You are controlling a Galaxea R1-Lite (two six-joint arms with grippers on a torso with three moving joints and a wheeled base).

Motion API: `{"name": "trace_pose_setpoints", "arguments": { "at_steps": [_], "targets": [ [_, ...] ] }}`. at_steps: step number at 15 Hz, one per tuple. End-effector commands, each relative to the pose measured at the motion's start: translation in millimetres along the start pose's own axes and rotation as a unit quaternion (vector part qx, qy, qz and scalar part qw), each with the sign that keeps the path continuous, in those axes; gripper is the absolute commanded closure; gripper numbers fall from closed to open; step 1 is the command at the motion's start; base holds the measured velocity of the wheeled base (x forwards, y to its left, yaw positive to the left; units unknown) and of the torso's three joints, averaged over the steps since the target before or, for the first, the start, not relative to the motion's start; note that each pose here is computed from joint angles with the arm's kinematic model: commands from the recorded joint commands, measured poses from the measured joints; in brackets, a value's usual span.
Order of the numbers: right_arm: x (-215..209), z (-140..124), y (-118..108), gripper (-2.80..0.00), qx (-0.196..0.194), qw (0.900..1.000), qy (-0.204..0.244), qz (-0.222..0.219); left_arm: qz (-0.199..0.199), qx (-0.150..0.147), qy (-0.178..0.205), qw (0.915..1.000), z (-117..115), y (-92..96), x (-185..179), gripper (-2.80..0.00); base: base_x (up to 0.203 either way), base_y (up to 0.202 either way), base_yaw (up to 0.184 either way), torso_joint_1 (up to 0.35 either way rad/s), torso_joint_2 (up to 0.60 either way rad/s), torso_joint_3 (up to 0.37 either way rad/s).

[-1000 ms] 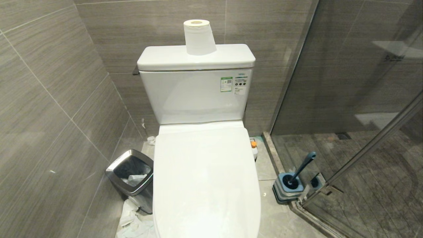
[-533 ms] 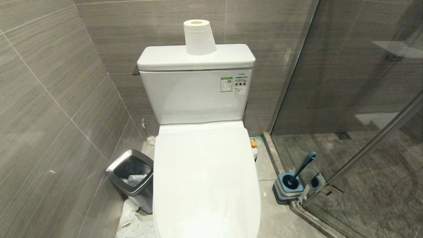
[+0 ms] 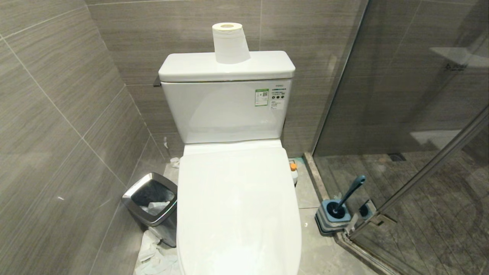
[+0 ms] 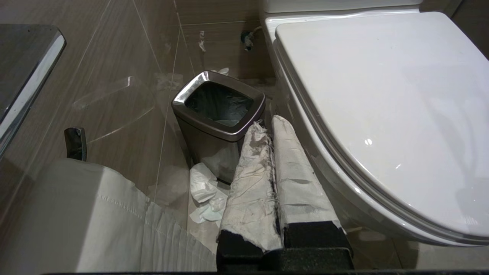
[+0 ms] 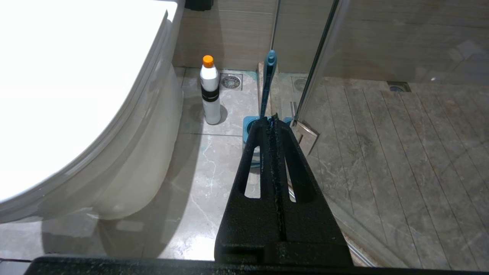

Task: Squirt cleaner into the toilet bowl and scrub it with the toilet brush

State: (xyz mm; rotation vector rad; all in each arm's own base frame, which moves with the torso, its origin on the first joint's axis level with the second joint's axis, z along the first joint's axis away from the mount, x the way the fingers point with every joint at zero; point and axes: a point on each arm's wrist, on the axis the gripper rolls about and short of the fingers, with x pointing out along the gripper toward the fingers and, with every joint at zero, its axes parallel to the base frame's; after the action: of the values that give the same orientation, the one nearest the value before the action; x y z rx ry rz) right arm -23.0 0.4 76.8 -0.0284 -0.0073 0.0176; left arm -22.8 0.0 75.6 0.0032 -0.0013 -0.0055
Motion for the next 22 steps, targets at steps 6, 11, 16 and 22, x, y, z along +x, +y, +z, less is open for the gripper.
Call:
{"name": "trace_pose_setpoints", "arguments": {
  "at_steps": [6, 11, 16, 22],
  "targets": [
    [0.1, 0.1, 0.0, 0.00, 0.000, 1.000, 0.000, 0.000, 0.000, 0.000, 0.000, 1.0000, 0.0, 0.0, 0.0, 0.00, 0.000, 0.000, 0.000, 0.000, 0.00, 0.000],
    [0.1, 0.1, 0.0, 0.00, 0.000, 1.000, 0.000, 0.000, 0.000, 0.000, 0.000, 1.0000, 0.0, 0.0, 0.0, 0.00, 0.000, 0.000, 0.000, 0.000, 0.00, 0.000],
    [0.1, 0.1, 0.0, 0.00, 0.000, 1.000, 0.000, 0.000, 0.000, 0.000, 0.000, 1.0000, 0.0, 0.0, 0.0, 0.00, 0.000, 0.000, 0.000, 0.000, 0.00, 0.000],
    [0.1, 0.1, 0.0, 0.00, 0.000, 1.000, 0.000, 0.000, 0.000, 0.000, 0.000, 1.0000, 0.0, 0.0, 0.0, 0.00, 0.000, 0.000, 0.000, 0.000, 0.00, 0.000]
  ]
}}
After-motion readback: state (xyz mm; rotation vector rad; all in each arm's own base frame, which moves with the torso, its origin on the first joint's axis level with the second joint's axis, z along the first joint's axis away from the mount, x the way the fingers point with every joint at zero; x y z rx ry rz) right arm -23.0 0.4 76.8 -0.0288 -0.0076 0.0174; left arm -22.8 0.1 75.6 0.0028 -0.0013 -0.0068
